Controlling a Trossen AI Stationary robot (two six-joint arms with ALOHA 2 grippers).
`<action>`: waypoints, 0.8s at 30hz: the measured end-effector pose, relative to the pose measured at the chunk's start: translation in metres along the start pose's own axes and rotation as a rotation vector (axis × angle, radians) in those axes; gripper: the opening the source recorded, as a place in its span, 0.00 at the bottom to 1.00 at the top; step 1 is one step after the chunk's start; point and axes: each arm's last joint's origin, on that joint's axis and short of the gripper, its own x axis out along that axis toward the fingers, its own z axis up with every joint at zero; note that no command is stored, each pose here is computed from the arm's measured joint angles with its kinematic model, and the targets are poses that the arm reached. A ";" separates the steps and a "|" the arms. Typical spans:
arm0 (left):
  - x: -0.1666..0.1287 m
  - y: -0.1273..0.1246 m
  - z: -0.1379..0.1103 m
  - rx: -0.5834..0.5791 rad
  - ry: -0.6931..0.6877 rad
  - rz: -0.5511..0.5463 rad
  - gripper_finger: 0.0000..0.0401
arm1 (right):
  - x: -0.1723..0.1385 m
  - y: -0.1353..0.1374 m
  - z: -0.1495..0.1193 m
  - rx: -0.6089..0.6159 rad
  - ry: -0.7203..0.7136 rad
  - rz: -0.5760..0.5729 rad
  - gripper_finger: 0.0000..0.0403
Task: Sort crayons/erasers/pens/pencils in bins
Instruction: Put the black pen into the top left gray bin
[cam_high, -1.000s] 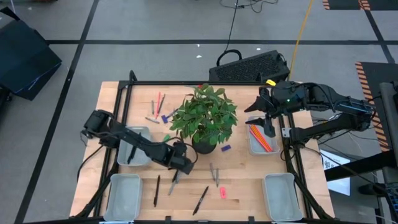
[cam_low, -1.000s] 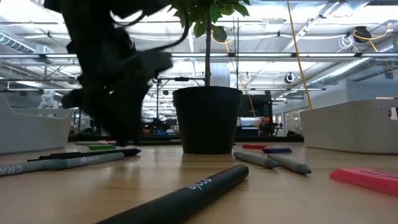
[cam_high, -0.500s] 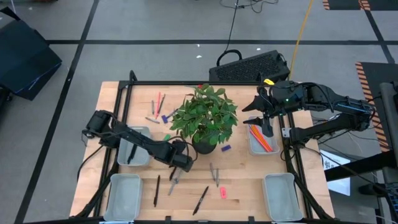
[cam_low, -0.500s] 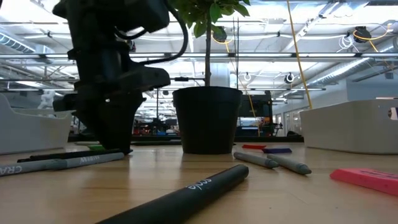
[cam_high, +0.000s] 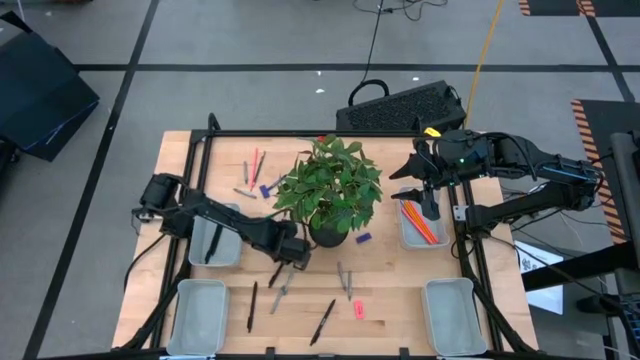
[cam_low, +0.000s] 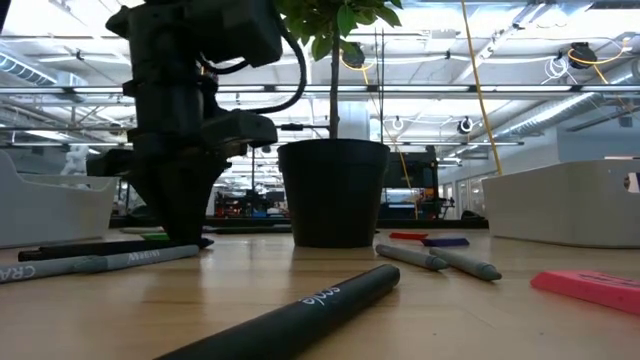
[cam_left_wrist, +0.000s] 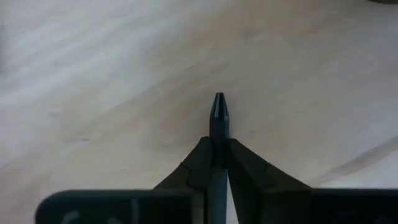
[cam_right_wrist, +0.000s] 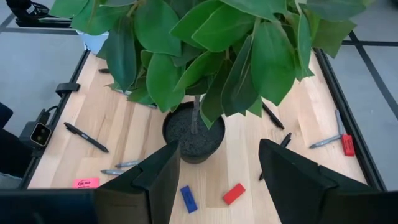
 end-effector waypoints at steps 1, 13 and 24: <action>-0.003 0.004 0.000 -0.001 -0.004 0.018 0.10 | 0.000 0.000 0.000 0.000 0.000 0.000 0.52; -0.120 0.073 -0.009 -0.071 -0.137 0.022 0.08 | 0.000 0.000 0.000 -0.034 0.001 0.002 0.52; -0.148 0.130 -0.015 -0.149 -0.225 0.267 0.09 | 0.000 0.000 0.002 0.007 -0.022 0.002 0.52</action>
